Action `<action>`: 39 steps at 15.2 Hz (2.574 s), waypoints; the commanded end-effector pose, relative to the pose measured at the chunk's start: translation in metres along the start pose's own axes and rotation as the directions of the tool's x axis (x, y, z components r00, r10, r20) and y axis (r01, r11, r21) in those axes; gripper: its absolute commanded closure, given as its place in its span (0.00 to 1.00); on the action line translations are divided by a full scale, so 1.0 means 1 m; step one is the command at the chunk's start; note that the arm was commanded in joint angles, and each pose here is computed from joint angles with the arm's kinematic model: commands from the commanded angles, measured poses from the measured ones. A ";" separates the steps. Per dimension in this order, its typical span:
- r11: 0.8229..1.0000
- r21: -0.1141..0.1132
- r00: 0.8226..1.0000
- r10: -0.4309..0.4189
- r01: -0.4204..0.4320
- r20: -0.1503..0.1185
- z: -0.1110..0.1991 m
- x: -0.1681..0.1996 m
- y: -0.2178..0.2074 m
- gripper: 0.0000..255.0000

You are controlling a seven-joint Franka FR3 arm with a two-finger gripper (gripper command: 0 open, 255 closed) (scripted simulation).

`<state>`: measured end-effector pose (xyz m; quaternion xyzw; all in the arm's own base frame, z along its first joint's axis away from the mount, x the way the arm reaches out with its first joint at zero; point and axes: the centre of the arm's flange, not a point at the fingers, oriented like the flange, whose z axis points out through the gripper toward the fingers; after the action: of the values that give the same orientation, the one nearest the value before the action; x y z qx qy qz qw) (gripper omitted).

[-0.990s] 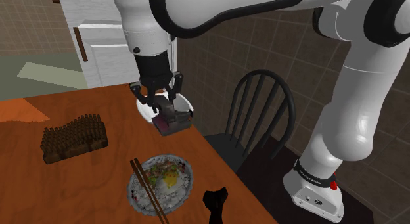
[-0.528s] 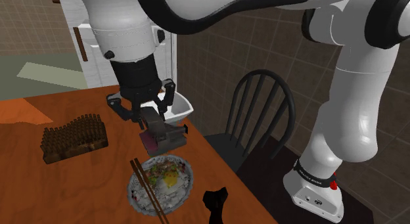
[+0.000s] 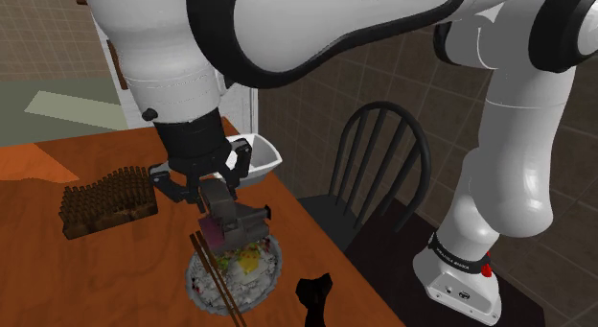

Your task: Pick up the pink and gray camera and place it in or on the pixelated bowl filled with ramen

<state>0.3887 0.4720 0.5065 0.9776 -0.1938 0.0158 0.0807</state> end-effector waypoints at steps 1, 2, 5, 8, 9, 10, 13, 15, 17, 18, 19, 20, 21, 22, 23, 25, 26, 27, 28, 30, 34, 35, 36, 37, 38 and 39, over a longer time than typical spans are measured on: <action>1.000 0.001 1.000 0.000 0.000 0.000 0.009 -0.001 -0.001 1.00; 1.000 0.001 1.000 0.000 0.000 0.000 0.015 -0.002 -0.002 1.00; 1.000 0.001 1.000 0.000 0.000 0.000 0.030 -0.003 -0.004 1.00; 1.000 0.001 1.000 0.000 0.000 0.000 0.046 -0.004 -0.007 1.00; 1.000 0.001 1.000 0.000 0.000 0.000 0.051 -0.004 -0.008 1.00; 1.000 0.001 1.000 0.000 0.000 0.000 0.056 -0.004 -0.008 1.00; 1.000 0.001 1.000 0.000 0.000 0.000 0.075 -0.006 -0.011 1.00; 1.000 0.001 1.000 0.000 0.000 0.000 0.075 -0.006 -0.011 1.00; 1.000 0.001 1.000 0.000 0.000 0.000 0.075 -0.006 -0.011 1.00; 1.000 0.001 1.000 0.000 0.000 0.000 0.075 -0.006 -0.011 1.00; 1.000 0.001 1.000 0.000 0.000 0.000 0.075 -0.006 -0.011 1.00; 1.000 0.001 1.000 0.000 0.000 0.000 0.075 -0.006 -0.011 1.00; 1.000 0.001 1.000 0.000 0.000 0.000 0.075 -0.006 -0.011 1.00; 1.000 0.001 1.000 0.000 0.000 0.000 0.075 -0.005 -0.011 0.00; 1.000 0.001 1.000 0.000 0.000 0.000 0.075 -0.005 -0.011 0.00; 1.000 0.001 1.000 0.000 0.000 0.000 0.075 -0.005 -0.011 0.00; 1.000 0.001 1.000 0.000 0.000 0.000 0.075 -0.005 -0.011 0.00; 1.000 0.001 1.000 0.000 0.000 0.000 0.075 -0.006 -0.011 0.00; 1.000 0.001 1.000 0.000 0.000 0.000 0.062 -0.006 -0.011 0.00; 1.000 0.001 1.000 0.000 0.000 0.000 0.035 -0.006 -0.011 0.00; 1.000 0.001 1.000 0.000 0.000 0.000 0.025 -0.006 -0.011 0.00; 1.000 0.001 1.000 0.000 0.000 0.000 0.025 -0.006 -0.011 0.00; 1.000 0.001 1.000 0.000 0.000 0.000 0.025 -0.006 -0.011 0.00; 1.000 0.001 1.000 0.000 0.000 0.000 0.025 -0.006 -0.011 0.00; 1.000 0.001 1.000 0.000 0.000 0.000 0.025 -0.006 -0.011 0.00; 1.000 0.001 1.000 0.000 0.000 0.000 0.025 -0.006 -0.011 0.00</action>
<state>0.3879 0.4802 0.4799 0.9776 -0.1939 0.0162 0.0802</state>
